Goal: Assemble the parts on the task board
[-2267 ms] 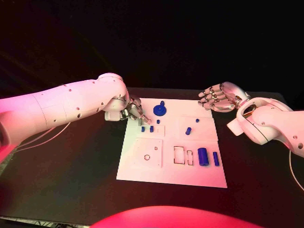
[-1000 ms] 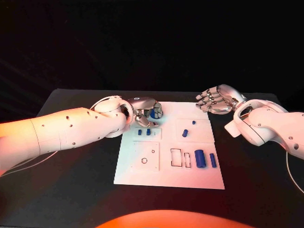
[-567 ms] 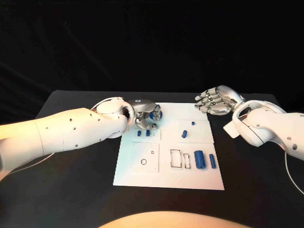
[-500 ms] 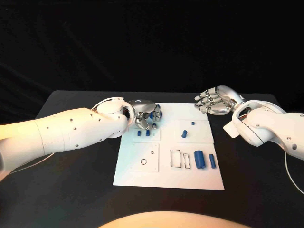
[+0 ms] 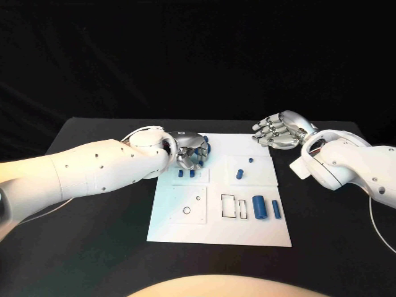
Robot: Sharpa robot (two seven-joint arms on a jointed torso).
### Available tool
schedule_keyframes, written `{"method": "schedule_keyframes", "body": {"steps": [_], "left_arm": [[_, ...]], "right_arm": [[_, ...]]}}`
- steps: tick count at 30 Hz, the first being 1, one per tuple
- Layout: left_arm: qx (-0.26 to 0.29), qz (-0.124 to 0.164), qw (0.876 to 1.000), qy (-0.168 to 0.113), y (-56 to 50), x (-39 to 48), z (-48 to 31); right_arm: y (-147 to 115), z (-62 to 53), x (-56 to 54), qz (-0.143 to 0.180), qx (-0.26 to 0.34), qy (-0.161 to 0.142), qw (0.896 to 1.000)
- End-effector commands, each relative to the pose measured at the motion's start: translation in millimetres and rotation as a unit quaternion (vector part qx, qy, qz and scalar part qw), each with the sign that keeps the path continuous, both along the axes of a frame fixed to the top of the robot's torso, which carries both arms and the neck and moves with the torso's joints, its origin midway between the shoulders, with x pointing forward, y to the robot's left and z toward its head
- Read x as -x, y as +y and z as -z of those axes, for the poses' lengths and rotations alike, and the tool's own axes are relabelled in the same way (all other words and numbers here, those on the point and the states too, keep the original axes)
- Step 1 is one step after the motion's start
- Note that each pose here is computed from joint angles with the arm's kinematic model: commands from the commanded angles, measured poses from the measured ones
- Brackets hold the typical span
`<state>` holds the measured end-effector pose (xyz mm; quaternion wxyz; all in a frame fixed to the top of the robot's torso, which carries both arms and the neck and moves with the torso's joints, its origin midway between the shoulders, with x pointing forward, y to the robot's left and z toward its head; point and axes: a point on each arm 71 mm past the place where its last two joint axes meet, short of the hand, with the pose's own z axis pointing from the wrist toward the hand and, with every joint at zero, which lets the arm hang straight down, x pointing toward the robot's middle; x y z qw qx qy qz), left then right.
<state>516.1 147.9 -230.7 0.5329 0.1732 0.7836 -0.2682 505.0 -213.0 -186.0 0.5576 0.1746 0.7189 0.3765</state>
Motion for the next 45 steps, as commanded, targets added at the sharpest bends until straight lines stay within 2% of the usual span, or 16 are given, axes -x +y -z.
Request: {"method": "schedule_keyframes", "body": {"steps": [1, 10, 32, 45], "left_arm": [[-0.007, 0.003, 1.000, 0.004, -2.6, -0.5, 0.9], [-0.005, -0.001, 1.000, 0.003, -3.8, -2.6, 1.2], [-0.021, -0.006, 0.999, 0.026, -6.8, -4.8, 5.6], [0.013, -0.008, 1.000, 0.003, -5.2, -5.5, -0.9]], "right_arm": [[2.3, -0.5, 0.8, -0.009, 0.000, -0.004, 1.000], [2.8, -0.5, 1.0, -0.009, 0.000, -0.004, 1.000], [3.3, -0.7, 1.8, -0.010, 0.000, -0.004, 1.000], [3.7, -0.8, 2.1, -0.011, 0.000, -0.004, 1.000]]}}
